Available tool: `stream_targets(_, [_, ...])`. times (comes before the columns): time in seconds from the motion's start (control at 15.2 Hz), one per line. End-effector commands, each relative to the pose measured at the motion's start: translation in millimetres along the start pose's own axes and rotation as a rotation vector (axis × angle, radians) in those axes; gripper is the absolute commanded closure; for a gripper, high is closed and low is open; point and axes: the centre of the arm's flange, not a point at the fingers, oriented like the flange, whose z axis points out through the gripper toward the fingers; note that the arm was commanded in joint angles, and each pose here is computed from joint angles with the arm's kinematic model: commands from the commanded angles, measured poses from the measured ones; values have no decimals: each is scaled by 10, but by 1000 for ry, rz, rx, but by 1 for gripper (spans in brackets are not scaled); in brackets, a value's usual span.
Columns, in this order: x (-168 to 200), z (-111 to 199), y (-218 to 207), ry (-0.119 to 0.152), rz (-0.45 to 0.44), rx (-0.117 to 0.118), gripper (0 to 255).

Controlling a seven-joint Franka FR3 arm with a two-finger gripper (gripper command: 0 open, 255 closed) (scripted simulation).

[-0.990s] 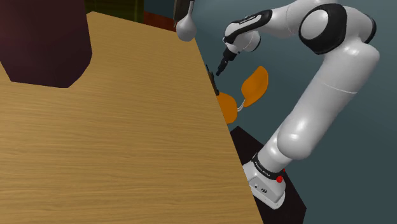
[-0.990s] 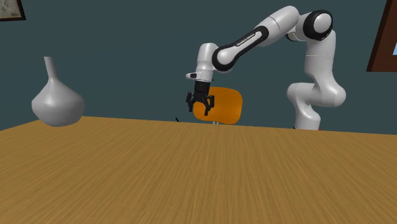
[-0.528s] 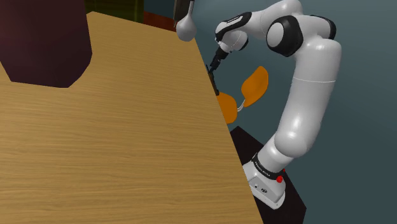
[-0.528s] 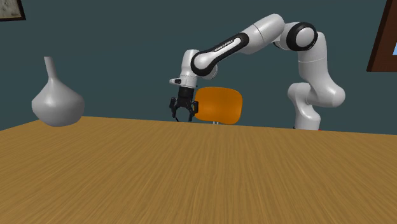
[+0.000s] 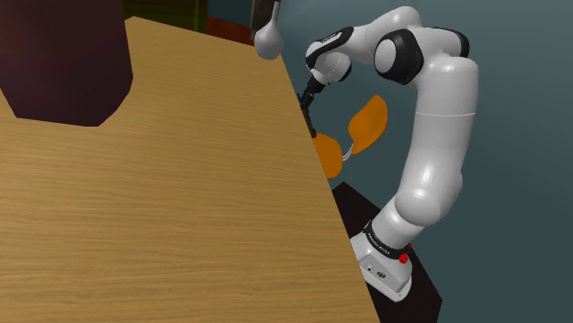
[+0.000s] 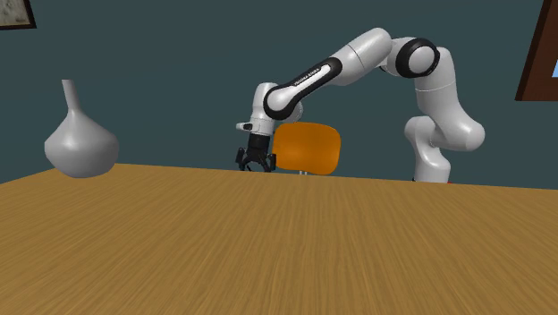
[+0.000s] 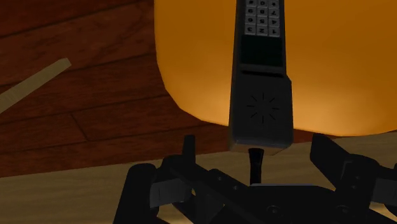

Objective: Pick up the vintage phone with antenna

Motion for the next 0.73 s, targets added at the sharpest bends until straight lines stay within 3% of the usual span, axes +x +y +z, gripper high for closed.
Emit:
stream_targets(0.0, [-14, 47, 1, 0, 0, 0, 0])
stream_targets(0.07, [-8, 48, -8, 0, 0, 0, 255])
stream_targets(0.66, [-13, 47, 1, 0, 0, 0, 255])
